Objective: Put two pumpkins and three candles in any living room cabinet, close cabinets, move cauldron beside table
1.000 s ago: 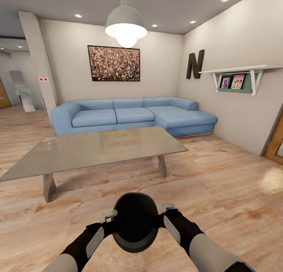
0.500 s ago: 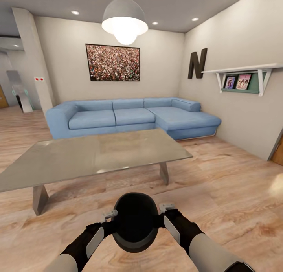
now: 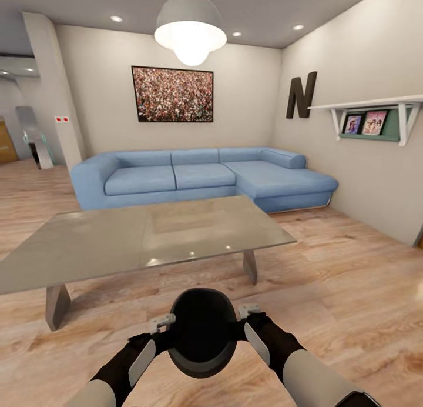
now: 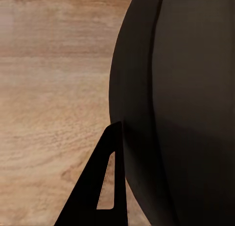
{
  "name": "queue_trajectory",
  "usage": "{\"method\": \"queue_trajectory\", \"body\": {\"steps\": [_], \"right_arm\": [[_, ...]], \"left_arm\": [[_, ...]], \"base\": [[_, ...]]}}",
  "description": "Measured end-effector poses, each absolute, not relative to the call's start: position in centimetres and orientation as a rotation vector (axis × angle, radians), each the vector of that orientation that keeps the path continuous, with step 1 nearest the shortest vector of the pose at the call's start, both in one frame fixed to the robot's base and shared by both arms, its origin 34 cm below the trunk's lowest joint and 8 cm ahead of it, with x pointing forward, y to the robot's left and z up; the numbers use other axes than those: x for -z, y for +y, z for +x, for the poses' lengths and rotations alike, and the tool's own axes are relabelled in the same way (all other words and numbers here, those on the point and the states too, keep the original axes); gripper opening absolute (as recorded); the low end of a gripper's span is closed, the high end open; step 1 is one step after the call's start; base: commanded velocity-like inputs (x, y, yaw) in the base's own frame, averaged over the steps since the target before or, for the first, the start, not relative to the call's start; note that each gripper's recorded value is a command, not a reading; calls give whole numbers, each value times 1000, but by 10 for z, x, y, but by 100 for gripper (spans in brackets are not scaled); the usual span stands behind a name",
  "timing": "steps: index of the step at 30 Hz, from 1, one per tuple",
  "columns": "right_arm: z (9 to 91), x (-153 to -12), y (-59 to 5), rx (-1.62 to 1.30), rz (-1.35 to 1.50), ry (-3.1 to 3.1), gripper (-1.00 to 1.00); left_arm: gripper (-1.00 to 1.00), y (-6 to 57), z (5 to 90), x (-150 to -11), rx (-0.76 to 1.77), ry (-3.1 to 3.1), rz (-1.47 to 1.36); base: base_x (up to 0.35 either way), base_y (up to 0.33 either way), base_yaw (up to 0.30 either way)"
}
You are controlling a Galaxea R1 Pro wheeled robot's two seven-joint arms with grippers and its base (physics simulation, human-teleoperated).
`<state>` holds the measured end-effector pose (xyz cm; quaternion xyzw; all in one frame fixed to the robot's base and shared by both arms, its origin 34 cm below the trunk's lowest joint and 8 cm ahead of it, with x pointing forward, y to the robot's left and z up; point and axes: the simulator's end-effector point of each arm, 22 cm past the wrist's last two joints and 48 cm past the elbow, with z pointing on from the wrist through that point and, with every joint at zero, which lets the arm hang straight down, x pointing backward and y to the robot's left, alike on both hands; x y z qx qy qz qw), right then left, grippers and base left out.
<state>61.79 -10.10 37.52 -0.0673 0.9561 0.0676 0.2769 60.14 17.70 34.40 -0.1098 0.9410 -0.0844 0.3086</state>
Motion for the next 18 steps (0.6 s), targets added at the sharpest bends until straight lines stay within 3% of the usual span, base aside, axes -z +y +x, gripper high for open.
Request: {"method": "queue_trajectory", "body": {"steps": [10,18], "right_arm": [[619,-381,-101,-179,-182,2558,-100],[615,-365,-101,-183,-180,2582,-100]], "left_arm": [[-100,177,603,-349,225,2477,-289],[-100,177,598,-334,222,2501,-293]], "base": [[0,0,216],[0,0,33]]}}
